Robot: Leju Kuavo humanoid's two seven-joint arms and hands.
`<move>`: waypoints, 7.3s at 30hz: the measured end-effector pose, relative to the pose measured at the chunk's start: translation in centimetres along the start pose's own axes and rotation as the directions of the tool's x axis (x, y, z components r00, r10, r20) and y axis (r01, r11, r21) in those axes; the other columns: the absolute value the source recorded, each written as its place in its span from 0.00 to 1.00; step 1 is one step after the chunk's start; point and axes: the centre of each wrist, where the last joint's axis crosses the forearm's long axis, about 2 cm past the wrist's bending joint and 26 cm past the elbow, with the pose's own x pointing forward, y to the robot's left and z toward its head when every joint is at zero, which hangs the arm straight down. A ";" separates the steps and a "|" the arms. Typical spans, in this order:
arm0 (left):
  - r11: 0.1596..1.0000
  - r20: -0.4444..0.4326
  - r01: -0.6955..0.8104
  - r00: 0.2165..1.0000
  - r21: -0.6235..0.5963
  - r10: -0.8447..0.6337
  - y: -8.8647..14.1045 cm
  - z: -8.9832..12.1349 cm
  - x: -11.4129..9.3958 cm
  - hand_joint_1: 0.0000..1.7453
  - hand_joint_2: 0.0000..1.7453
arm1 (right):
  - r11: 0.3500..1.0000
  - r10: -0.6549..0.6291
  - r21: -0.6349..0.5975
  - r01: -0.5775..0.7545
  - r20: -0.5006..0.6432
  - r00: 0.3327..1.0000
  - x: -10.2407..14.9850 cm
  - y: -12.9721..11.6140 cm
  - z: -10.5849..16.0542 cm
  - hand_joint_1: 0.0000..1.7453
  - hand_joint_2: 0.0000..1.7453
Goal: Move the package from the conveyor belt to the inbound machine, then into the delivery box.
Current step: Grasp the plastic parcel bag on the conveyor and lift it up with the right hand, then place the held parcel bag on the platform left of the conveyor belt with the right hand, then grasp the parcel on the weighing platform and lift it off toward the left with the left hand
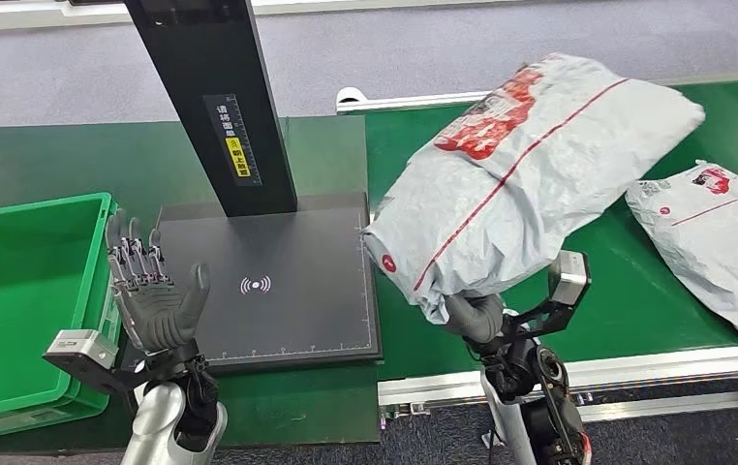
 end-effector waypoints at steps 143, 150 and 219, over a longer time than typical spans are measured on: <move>0.993 -0.026 0.113 0.993 -0.015 -0.114 -0.1 -1.8 -2.1 0.00 1.00 | 0.749 -0.613 -0.131 0.649 -0.508 0.605 -13.1 4.8 6.2 0.00 1.00; 0.993 -0.035 0.112 0.993 -0.021 -0.113 -0.1 -1.5 -2.3 0.00 1.00 | 0.748 -0.605 -0.139 0.648 -0.545 0.581 -16.2 8.2 7.4 0.00 1.00; 0.266 0.477 0.833 0.507 -0.484 -0.718 -0.6 -3.2 -3.8 1.00 1.00 | 0.669 -0.715 -0.286 0.687 -0.501 0.488 -16.4 6.3 7.3 0.00 1.00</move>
